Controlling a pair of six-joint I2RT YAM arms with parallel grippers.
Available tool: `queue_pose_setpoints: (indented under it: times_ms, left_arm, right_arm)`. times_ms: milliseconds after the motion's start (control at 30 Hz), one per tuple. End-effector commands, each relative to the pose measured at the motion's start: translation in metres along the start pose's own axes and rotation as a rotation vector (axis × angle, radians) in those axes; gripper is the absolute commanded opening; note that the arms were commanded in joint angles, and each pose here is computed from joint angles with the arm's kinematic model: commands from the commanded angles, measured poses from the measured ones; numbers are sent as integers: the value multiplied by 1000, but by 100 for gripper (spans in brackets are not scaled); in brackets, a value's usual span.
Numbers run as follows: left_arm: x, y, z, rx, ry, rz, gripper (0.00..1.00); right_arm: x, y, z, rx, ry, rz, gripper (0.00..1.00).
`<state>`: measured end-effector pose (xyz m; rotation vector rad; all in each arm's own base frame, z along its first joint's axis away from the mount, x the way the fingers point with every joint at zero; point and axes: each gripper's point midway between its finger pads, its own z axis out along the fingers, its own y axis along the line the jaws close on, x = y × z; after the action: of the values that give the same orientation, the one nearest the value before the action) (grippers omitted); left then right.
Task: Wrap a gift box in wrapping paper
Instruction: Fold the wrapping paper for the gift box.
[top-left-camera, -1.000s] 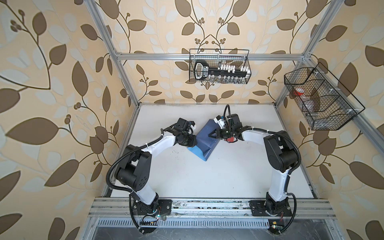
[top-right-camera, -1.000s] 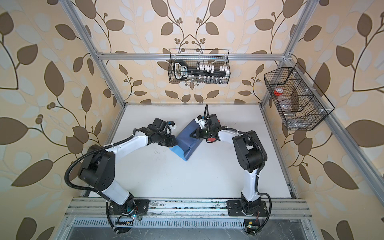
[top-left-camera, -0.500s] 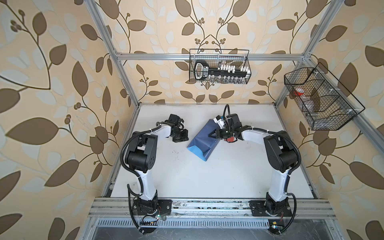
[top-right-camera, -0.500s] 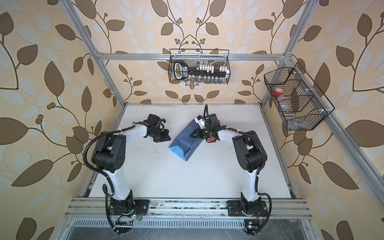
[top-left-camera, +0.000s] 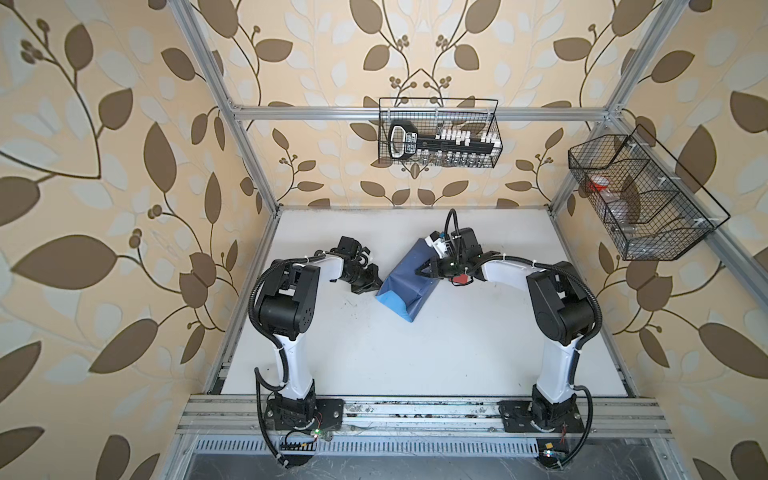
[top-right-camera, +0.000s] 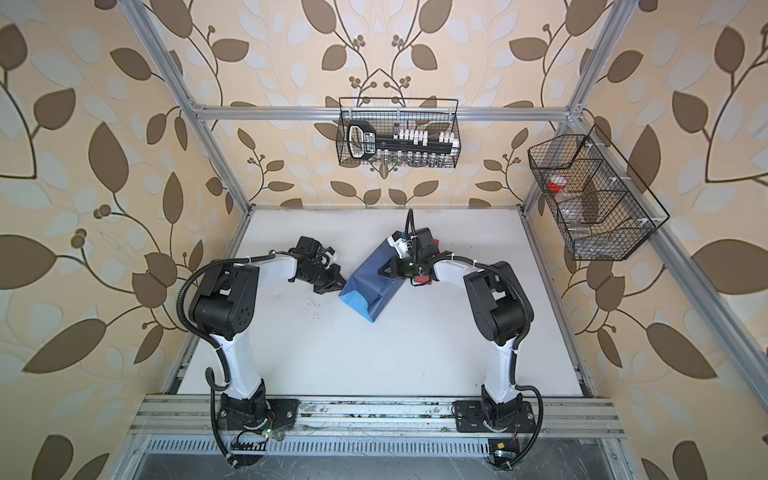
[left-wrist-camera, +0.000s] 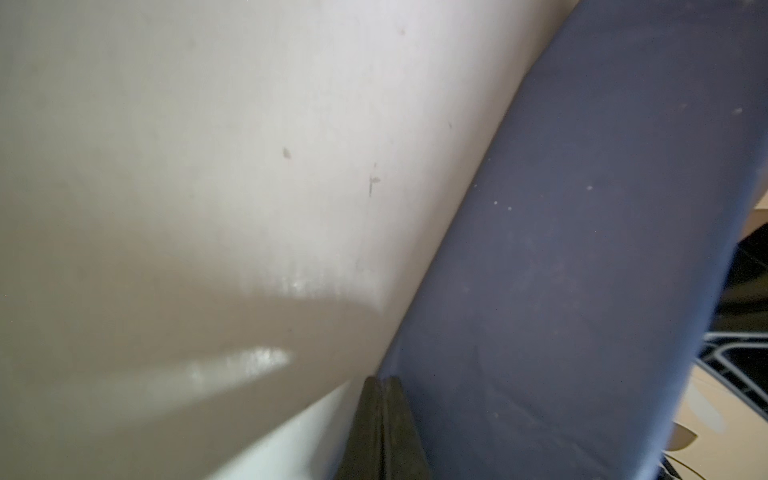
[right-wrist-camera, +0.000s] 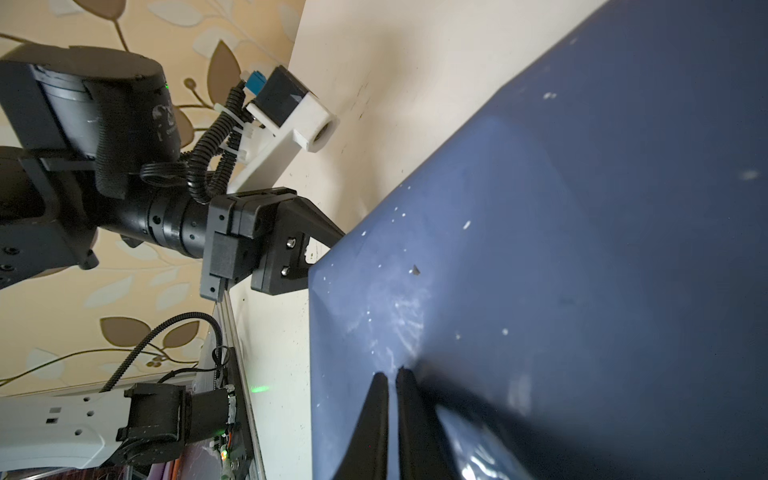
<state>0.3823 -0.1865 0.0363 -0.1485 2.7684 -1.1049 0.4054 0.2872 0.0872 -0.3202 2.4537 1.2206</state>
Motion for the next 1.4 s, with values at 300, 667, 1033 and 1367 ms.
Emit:
queue_pose_setpoints:
  times_ms: [300, 667, 1033, 1367]
  left_arm:
    - [12, -37, -11, 89, -23, 9, 4]
    - [16, -45, 8, 148, 22, -32, 4]
    - [24, -17, 35, 114, 71, -151, 4]
    - [20, -40, 29, 212, 52, -137, 4]
  right_arm:
    - [55, -38, 17, 118, 149, 119, 10]
    - [58, -41, 15, 115, 148, 128, 10]
    - [56, -43, 16, 122, 153, 126, 10]
    - [57, -39, 14, 114, 150, 120, 10]
